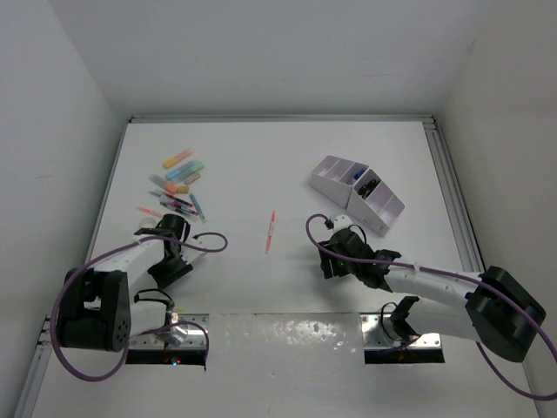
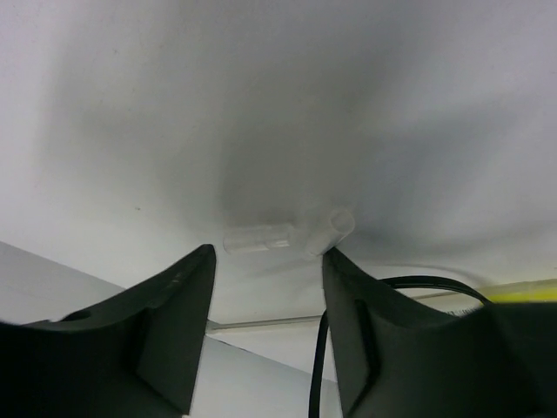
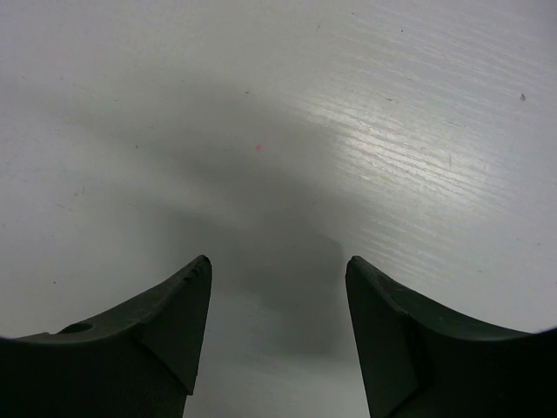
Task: Sort the stationery into containers
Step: Move the pen cap to the center of the board.
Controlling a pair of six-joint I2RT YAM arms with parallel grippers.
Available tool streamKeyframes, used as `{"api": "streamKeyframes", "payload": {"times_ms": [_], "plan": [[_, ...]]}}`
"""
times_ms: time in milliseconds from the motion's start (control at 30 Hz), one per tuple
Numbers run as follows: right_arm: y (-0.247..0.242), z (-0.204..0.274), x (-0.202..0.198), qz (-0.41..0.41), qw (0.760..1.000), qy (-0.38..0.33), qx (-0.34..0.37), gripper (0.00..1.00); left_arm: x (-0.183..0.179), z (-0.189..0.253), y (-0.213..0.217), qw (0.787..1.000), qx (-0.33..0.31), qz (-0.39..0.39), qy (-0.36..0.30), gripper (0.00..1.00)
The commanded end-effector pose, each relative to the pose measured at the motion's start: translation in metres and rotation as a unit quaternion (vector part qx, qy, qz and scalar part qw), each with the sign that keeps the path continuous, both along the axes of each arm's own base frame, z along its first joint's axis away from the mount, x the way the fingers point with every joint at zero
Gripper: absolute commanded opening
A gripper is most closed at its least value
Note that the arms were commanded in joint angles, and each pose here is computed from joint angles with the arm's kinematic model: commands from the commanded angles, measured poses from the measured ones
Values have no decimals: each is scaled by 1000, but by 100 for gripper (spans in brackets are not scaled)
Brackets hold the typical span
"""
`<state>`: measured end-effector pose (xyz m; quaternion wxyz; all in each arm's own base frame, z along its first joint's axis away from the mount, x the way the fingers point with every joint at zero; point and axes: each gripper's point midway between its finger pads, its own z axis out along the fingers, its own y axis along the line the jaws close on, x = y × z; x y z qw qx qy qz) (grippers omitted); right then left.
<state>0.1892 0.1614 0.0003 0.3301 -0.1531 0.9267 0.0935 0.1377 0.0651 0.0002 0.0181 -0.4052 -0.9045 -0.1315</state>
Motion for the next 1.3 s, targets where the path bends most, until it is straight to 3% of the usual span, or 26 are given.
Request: {"api": "streamKeyframes", "payload": {"times_ms": [0,267,533,733,1000,1133,1200,1267], "plan": [[1,8,10,-3,1000,-23,5,63,4,-8,-13,999,-33,-2,-11,48],[-5,4,10,-5,1000,-18,-5,63,10,-12,-30,998,-61,-22,-8,26],[-10,1,10,-10,1000,-17,-9,63,28,-7,-50,995,-74,-60,-14,21],[-14,-1,9,-15,1000,-15,-12,63,50,0,-74,992,-88,-84,-18,11],[-22,-3,8,-24,999,-17,-16,63,65,-3,-116,987,-116,-114,-10,10],[-26,-4,7,-28,999,-15,-19,63,94,8,-146,983,-129,-128,-33,11],[-26,-2,7,-29,999,-15,-18,63,112,21,-159,981,-143,-122,-45,14],[-26,-2,6,-24,999,-13,-20,63,116,33,-160,981,-147,-119,-42,22]]}}
